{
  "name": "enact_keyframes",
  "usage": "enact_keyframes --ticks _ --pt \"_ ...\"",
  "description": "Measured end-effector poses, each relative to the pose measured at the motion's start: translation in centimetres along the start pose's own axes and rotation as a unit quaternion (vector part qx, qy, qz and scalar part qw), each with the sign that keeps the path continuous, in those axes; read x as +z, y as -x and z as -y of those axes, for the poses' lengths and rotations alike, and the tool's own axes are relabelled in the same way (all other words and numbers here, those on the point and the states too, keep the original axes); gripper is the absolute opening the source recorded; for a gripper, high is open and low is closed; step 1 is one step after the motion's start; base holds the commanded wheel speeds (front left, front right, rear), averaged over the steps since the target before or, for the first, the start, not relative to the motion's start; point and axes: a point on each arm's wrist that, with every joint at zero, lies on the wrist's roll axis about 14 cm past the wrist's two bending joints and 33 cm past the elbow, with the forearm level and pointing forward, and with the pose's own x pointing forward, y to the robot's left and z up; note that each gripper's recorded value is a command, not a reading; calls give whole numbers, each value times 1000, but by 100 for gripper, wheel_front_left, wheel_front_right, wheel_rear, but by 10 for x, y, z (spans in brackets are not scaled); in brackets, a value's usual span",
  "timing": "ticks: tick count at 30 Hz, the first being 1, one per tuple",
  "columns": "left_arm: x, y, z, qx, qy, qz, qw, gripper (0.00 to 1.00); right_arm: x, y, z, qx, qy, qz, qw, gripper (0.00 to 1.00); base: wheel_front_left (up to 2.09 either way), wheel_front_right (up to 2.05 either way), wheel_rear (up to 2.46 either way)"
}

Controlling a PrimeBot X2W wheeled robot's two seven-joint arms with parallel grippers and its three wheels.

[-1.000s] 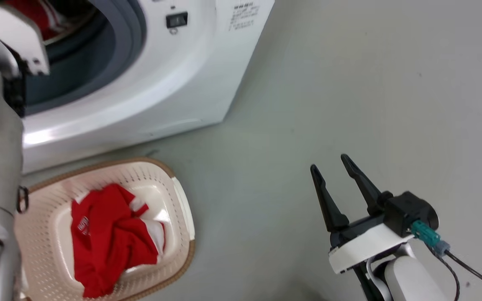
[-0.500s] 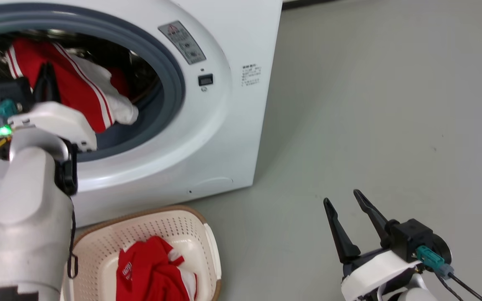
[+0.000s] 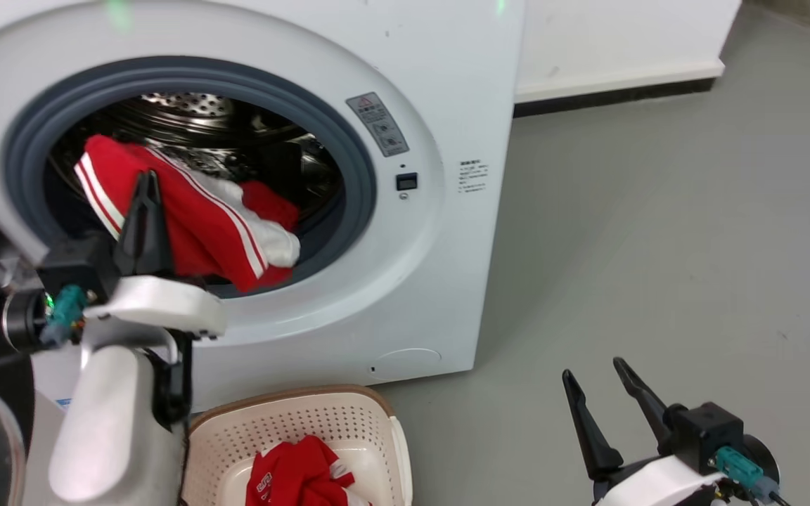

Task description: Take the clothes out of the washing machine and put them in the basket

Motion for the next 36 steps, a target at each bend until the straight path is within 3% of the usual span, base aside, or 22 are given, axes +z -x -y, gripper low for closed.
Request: enact_keyframes --ticks 11,18,27,33,36 --pt "65 48 20 -4 7 96 995 0 -7 -1 -20 32 -3 -15 999 100 0 0 0" --pt "70 75 25 2 11 86 996 0 -7 -3 -24 38 -2 -19 999 100 0 0 0" --pt "-32 110 11 44 37 -78 995 0 -22 -14 -26 43 -5 -44 998 100 0 0 0" --pt "-125 139 -6 77 44 -204 975 0 -39 -32 -24 45 -7 -68 997 100 0 0 0" --pt "-149 146 -9 81 43 -237 967 0 -44 -39 -24 46 -7 -73 996 100 0 0 0"
